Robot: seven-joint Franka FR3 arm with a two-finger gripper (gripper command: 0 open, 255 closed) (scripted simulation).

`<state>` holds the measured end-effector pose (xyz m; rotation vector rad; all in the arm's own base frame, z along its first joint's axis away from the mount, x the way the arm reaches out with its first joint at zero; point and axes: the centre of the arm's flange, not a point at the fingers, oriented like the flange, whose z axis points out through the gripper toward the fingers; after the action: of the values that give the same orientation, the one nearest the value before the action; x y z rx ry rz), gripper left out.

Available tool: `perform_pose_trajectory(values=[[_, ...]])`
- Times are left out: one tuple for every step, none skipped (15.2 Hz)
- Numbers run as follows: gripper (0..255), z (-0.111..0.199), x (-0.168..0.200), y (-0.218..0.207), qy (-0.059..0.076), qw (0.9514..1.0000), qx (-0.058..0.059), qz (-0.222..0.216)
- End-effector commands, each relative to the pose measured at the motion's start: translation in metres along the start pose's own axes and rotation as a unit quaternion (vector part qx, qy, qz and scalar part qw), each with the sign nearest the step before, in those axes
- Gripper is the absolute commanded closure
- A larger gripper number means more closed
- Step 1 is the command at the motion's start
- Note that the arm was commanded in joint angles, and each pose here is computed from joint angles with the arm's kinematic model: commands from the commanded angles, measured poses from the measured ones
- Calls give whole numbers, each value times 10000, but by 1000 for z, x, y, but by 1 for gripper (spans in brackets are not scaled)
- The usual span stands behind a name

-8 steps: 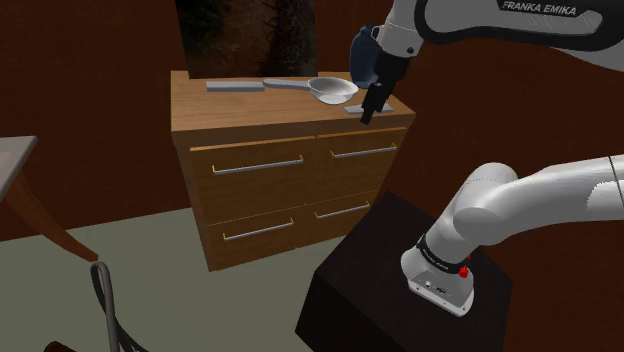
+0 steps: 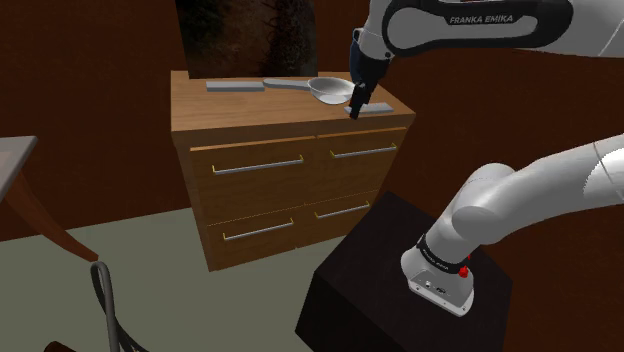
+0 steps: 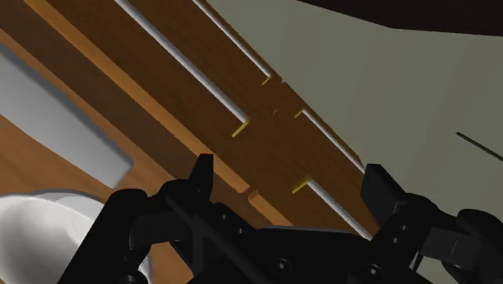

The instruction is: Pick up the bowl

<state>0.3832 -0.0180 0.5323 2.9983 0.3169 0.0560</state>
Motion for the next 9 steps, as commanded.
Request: perform_pose_trajectory(values=[[0,9,19,9,-4,9996,-240,-160],[0,14,28,14,-7,9991,-355,-233],[0,18,37,19,-11,9984,-470,-306],[0,22,46,24,-15,9976,-585,-378],[0,26,55,30,-18,9965,-700,-451],[0,30,65,35,-22,9953,-815,-524],[0,33,74,40,-25,9939,-930,-596],[0,37,83,45,-29,9923,-1045,-669],[0,40,93,50,-33,9905,-1159,-741]])
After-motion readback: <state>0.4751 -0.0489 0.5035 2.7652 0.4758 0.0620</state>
